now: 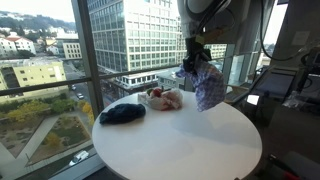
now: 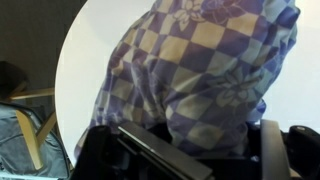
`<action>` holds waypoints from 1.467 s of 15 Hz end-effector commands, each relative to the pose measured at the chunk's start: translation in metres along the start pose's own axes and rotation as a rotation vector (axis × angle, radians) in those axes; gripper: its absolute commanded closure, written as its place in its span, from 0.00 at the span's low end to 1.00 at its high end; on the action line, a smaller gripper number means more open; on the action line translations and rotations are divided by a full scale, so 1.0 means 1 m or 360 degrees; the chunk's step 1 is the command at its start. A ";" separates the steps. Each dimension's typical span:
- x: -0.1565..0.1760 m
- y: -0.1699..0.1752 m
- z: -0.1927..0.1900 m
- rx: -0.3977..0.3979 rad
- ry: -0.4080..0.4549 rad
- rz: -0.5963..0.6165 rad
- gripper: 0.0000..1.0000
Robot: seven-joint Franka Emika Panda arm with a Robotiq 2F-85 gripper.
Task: Use the shirt to touch and pick up the grey object on the table
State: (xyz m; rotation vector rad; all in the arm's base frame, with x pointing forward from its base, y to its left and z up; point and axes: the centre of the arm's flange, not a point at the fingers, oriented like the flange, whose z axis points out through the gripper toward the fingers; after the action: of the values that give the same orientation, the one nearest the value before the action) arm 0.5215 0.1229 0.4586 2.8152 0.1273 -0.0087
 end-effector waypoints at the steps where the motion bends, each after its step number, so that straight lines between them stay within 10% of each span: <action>1: -0.013 0.000 -0.006 0.0079 0.0130 -0.0041 0.77; 14: 0.033 -0.072 0.103 0.0146 0.0416 -0.0127 0.77; 22: 0.039 -0.087 0.195 0.0222 0.0222 -0.0150 0.77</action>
State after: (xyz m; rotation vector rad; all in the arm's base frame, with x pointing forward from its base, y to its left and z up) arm 0.5479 0.1455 0.2624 2.9303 0.3036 0.1893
